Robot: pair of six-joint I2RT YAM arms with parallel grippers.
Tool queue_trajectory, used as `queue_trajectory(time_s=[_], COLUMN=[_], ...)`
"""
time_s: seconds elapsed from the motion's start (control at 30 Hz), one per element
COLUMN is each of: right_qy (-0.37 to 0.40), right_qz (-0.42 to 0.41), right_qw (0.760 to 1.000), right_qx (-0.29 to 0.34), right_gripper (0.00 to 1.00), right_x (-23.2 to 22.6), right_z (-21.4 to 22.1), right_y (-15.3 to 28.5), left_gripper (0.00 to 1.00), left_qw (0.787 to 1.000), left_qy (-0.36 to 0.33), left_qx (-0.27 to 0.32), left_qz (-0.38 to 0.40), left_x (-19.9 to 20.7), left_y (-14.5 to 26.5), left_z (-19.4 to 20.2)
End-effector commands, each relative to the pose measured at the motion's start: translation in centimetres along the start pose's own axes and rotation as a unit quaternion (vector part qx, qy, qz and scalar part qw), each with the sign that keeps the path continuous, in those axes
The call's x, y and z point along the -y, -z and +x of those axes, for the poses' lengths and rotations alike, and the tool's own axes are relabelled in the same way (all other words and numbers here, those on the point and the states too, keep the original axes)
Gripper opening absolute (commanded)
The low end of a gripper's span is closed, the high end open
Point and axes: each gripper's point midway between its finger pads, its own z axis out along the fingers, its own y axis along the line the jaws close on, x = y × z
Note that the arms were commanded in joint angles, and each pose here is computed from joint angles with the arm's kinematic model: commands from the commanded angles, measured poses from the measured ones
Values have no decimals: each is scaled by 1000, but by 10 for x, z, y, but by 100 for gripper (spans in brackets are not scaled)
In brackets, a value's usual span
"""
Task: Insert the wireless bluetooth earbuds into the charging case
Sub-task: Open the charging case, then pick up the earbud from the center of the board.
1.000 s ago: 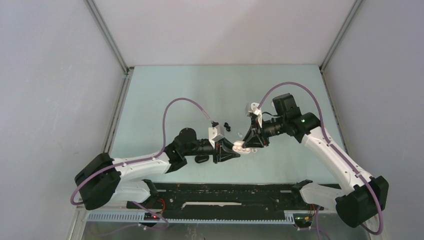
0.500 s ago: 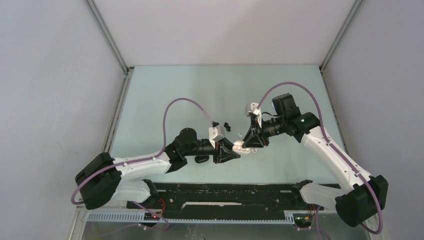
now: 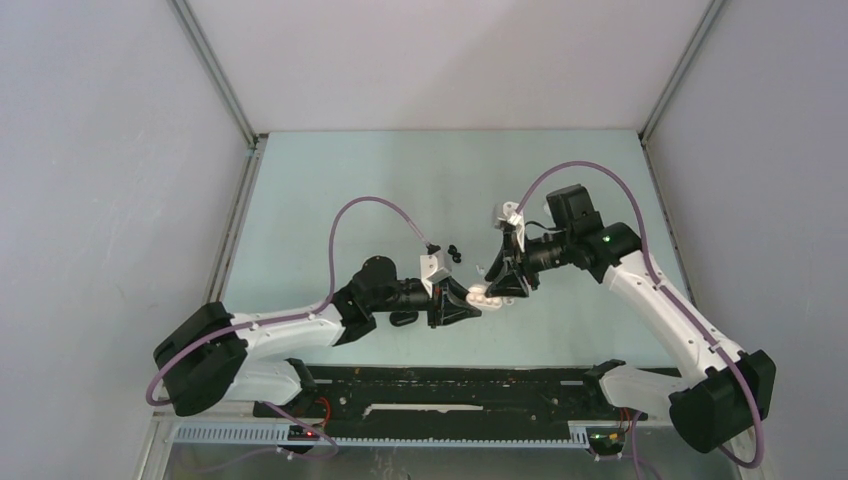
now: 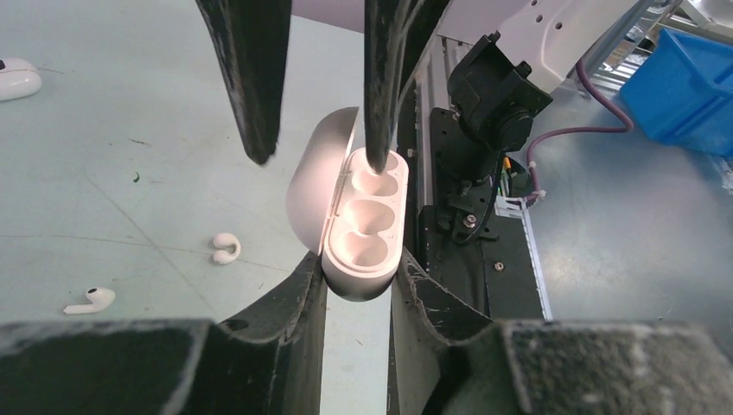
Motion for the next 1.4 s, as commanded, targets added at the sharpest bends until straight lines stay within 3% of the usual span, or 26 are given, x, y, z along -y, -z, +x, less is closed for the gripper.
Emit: queue_trajectory(time_s=[0.0, 0.1, 0.27, 0.37, 0.47, 0.73, 1.0, 1.37], right_qy=[18, -8, -10, -18, -25, 121, 207, 235], right_qz=[-26, -35, 25, 97, 155, 174, 139, 120], right_qw=[997, 991, 988, 988, 986, 973, 946, 934], right_qx=[74, 129, 150, 115, 61, -92, -208, -239], right_gripper=[49, 59, 58, 52, 42, 28, 21, 21], right_x=[-14, -15, 10, 41, 74, 89, 97, 113], right_z=[-49, -72, -66, -36, 22, 111, 150, 163], right_y=[24, 52, 79, 83, 80, 49, 14, -7], left_gripper=[8, 6, 1, 0, 0, 0, 0, 0], left_qw=[999, 999, 999, 997, 992, 973, 964, 959], left_qy=[-22, -23, -14, -8, 13, 30, 44, 55], left_qx=[34, 39, 42, 55, 82, 131, 156, 170], left_qz=[-4, -11, -20, -45, -94, -186, -209, -220], left_x=[1, -2, -5, -12, -30, -64, -76, -82], left_y=[-2, 0, 0, 5, 16, 41, 52, 59], left_z=[-25, -28, -30, -35, -44, -58, -64, -66])
